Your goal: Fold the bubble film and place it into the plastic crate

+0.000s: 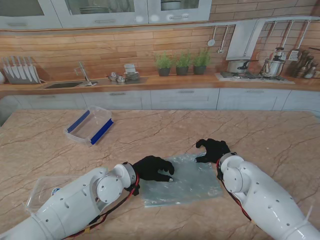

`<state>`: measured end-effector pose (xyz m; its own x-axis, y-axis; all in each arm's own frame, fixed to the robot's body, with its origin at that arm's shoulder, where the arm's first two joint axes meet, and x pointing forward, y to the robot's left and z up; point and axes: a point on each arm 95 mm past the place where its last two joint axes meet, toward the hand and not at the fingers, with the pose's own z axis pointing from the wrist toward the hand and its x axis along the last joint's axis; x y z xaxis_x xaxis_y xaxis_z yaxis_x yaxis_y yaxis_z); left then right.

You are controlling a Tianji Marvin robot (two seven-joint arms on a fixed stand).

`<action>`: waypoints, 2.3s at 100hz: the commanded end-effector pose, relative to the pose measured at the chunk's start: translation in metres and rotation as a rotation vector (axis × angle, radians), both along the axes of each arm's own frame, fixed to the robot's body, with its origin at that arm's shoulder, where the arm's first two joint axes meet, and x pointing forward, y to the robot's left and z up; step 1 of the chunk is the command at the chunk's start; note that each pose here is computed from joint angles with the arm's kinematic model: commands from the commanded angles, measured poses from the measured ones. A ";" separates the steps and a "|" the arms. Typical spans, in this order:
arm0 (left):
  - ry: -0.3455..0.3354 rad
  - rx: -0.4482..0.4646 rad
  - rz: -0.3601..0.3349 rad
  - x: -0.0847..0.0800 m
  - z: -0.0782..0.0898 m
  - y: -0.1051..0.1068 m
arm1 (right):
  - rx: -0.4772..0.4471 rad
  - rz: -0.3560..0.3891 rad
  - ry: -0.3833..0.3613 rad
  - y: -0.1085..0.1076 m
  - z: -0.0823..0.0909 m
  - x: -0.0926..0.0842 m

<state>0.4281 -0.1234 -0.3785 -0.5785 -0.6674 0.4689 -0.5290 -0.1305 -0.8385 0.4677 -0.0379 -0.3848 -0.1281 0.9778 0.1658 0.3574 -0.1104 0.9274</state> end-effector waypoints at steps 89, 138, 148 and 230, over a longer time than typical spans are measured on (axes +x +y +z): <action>0.190 -0.078 0.171 -0.007 -0.019 0.007 | 0.487 -0.056 0.158 0.016 0.033 -0.022; 0.454 -0.310 0.323 -0.010 -0.021 0.007 | 0.772 -0.149 0.280 0.043 0.052 -0.034; 0.494 -0.347 0.322 -0.011 -0.019 0.007 | 0.781 -0.170 0.276 0.051 0.055 -0.036; 0.643 -0.527 0.345 -0.017 -0.013 0.009 | 0.910 -0.060 0.490 0.080 0.052 -0.054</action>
